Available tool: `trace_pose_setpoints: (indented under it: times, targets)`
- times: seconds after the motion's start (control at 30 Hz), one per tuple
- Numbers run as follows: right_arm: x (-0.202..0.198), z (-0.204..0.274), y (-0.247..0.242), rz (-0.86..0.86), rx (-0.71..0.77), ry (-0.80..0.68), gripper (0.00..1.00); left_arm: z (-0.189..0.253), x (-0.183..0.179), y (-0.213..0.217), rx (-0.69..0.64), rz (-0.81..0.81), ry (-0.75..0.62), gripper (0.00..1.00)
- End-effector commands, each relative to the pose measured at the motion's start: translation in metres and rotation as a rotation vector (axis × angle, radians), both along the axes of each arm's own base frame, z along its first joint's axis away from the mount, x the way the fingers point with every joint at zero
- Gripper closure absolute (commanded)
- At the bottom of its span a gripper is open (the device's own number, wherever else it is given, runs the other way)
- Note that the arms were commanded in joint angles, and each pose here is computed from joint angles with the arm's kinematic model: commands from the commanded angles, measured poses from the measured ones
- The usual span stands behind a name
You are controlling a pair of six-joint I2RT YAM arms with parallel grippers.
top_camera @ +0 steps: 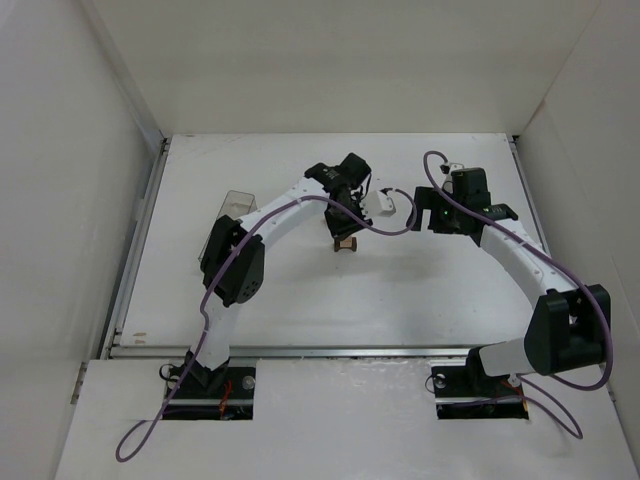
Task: Build the wood block tower
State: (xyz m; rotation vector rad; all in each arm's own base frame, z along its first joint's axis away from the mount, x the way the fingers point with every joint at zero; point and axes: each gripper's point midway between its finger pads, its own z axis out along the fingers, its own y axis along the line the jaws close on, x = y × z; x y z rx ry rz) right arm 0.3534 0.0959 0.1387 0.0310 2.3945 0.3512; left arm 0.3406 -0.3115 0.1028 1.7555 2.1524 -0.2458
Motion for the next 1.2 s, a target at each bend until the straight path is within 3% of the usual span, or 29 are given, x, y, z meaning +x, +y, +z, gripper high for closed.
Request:
trace_pose_setpoints:
  times: [0.0, 1.17]
  targets:
    - [0.006, 0.014, -0.003, -0.005, -0.007, -0.052, 0.00, 0.019, 0.005, -0.006, -0.031, 0.008, -0.034, 1.00]
    - [0.008, 0.016, -0.003, -0.005, -0.005, -0.061, 0.00, 0.005, 0.003, -0.007, 0.000, -0.015, -0.028, 1.00]
